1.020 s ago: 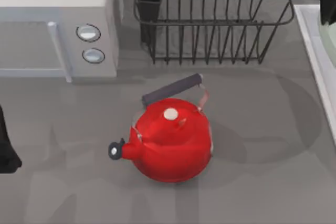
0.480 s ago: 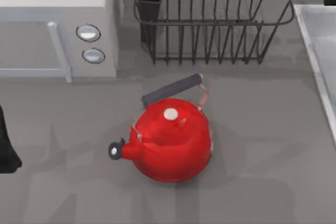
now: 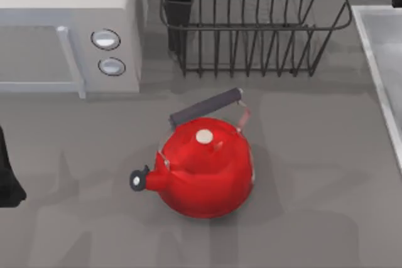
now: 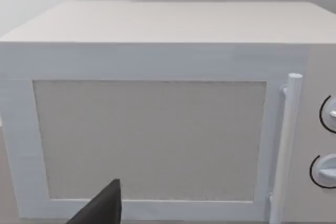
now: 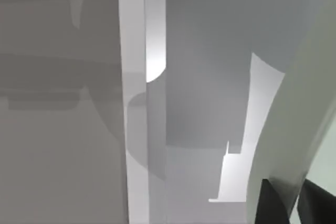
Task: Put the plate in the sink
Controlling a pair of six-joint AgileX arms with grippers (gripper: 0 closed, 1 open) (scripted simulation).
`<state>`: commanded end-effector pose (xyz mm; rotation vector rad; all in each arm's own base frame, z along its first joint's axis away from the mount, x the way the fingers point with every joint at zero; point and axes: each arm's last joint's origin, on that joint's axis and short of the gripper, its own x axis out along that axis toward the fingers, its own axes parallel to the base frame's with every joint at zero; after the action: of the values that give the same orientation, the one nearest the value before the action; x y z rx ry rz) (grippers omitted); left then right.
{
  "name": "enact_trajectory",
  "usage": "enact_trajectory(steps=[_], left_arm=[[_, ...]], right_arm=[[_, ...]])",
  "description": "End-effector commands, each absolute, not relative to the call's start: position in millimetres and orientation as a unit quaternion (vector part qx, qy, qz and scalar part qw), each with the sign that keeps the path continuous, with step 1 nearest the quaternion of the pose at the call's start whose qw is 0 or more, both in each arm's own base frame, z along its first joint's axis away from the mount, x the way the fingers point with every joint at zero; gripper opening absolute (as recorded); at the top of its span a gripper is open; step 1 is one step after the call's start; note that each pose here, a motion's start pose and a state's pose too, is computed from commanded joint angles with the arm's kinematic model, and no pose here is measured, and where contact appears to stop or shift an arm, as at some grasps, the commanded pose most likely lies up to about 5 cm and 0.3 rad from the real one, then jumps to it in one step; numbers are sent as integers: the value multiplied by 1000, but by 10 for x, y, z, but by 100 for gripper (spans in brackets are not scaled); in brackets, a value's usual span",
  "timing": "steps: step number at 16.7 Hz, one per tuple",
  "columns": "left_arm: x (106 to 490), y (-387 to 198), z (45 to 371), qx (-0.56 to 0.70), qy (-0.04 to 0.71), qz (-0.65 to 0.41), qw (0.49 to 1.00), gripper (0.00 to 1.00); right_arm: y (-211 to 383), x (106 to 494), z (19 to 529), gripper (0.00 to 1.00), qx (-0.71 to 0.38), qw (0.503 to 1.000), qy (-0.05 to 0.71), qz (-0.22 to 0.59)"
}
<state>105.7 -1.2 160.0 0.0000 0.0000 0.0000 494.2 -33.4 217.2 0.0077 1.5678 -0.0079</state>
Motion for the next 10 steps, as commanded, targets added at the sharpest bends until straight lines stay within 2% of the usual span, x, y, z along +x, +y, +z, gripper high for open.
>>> enact_trajectory(steps=[10], left_arm=[[1057, -12, 1600, 0, 0, 0, 1000, 100]], right_arm=[[-334, 4942, 2172, 98, 3, 708, 706, -4]])
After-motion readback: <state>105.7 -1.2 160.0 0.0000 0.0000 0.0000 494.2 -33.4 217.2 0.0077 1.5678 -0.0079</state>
